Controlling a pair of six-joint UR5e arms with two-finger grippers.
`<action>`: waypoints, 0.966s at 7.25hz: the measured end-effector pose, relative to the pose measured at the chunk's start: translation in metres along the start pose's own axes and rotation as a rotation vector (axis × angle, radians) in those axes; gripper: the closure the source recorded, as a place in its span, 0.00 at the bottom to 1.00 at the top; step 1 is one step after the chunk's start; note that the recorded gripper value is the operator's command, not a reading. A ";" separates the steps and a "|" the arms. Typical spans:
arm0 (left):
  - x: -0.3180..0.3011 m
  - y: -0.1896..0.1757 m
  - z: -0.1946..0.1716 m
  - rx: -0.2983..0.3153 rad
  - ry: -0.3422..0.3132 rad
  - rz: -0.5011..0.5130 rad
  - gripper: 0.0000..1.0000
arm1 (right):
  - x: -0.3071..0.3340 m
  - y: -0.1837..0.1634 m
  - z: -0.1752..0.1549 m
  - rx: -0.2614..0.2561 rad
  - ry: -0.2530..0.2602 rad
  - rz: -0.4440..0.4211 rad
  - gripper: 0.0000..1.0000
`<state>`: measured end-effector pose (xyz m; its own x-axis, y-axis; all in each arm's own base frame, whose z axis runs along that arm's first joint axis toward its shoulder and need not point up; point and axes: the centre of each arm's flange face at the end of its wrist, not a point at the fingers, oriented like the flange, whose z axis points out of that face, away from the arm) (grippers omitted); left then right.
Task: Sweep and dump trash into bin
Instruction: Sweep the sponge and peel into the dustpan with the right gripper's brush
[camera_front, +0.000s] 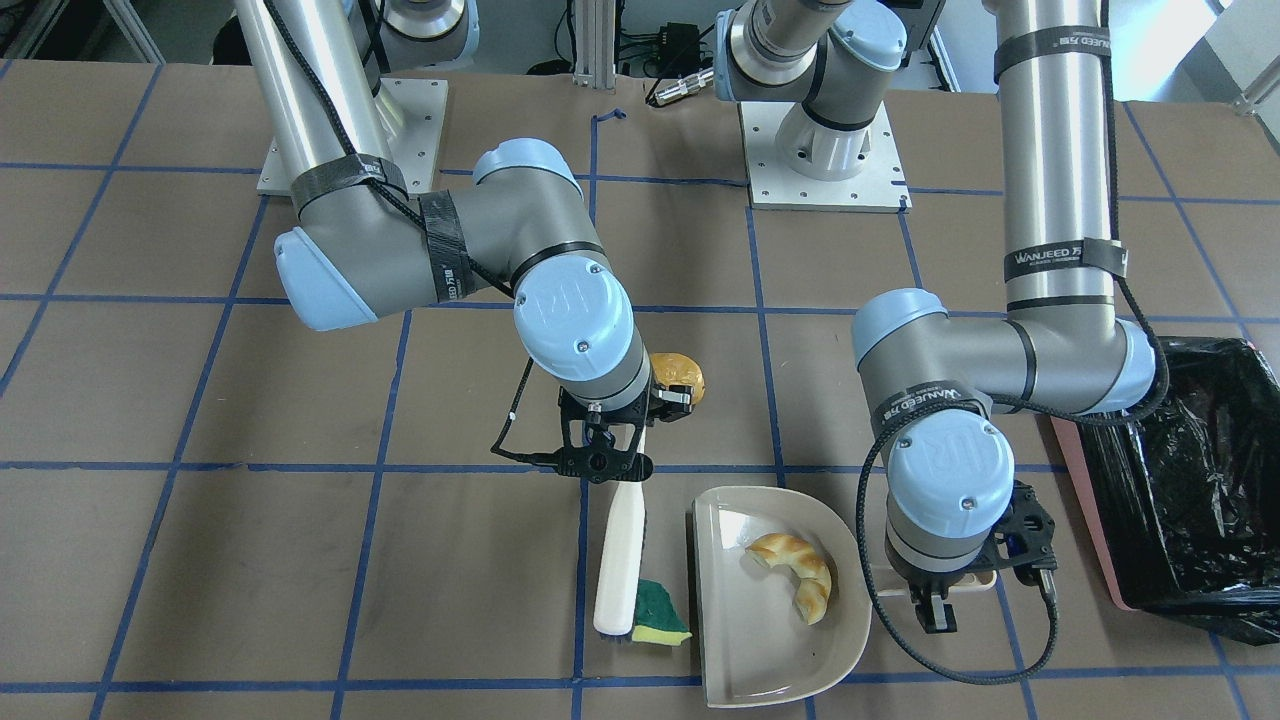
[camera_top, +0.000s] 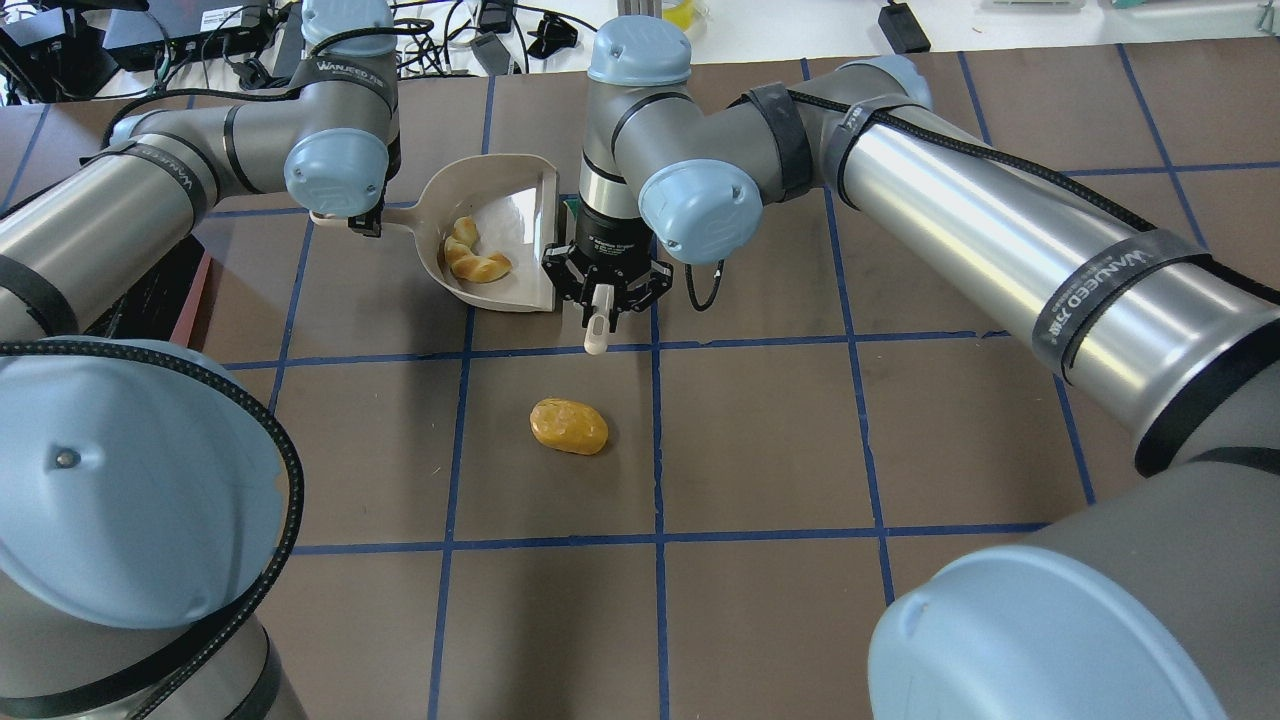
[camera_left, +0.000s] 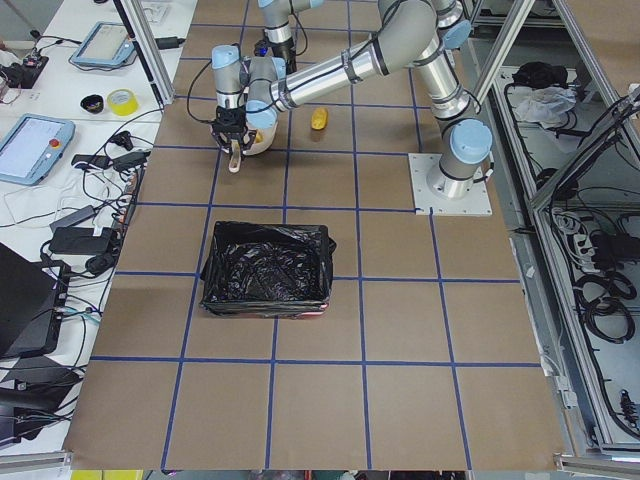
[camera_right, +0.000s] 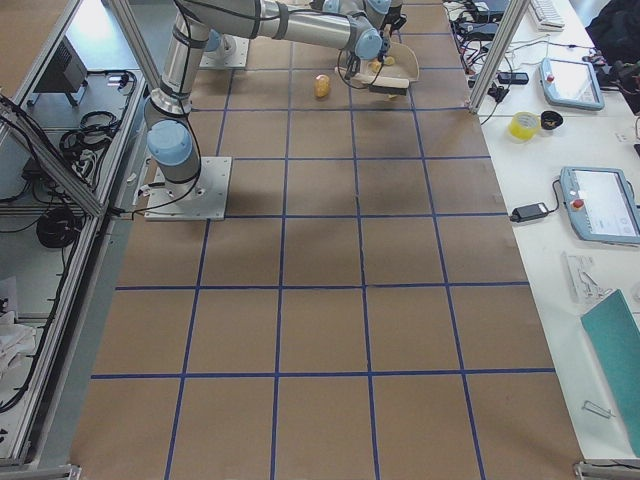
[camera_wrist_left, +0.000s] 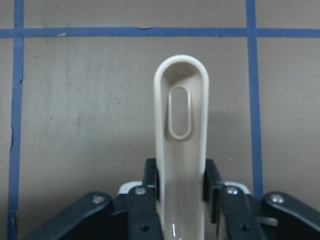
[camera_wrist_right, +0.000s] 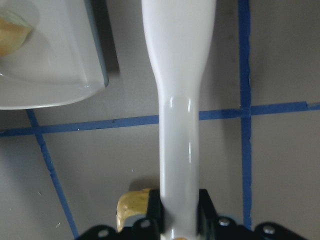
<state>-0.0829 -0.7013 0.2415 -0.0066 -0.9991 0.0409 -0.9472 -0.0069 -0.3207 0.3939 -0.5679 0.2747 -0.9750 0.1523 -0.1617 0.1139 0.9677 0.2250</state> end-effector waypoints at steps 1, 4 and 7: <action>0.000 0.000 0.000 0.002 0.000 0.000 1.00 | -0.002 0.000 -0.001 -0.004 -0.011 0.023 1.00; 0.001 -0.001 0.017 0.074 -0.025 -0.013 1.00 | -0.007 0.001 -0.005 -0.011 -0.048 0.059 1.00; 0.002 0.007 0.033 0.122 -0.042 -0.042 1.00 | -0.008 -0.002 -0.014 0.007 -0.027 0.066 1.00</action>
<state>-0.0792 -0.7051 0.2076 0.0479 -0.9987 0.0182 -0.9005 -0.0511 -0.4319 0.3984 -0.5739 0.2888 -0.9598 0.2210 -0.1728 0.1790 0.9568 0.2290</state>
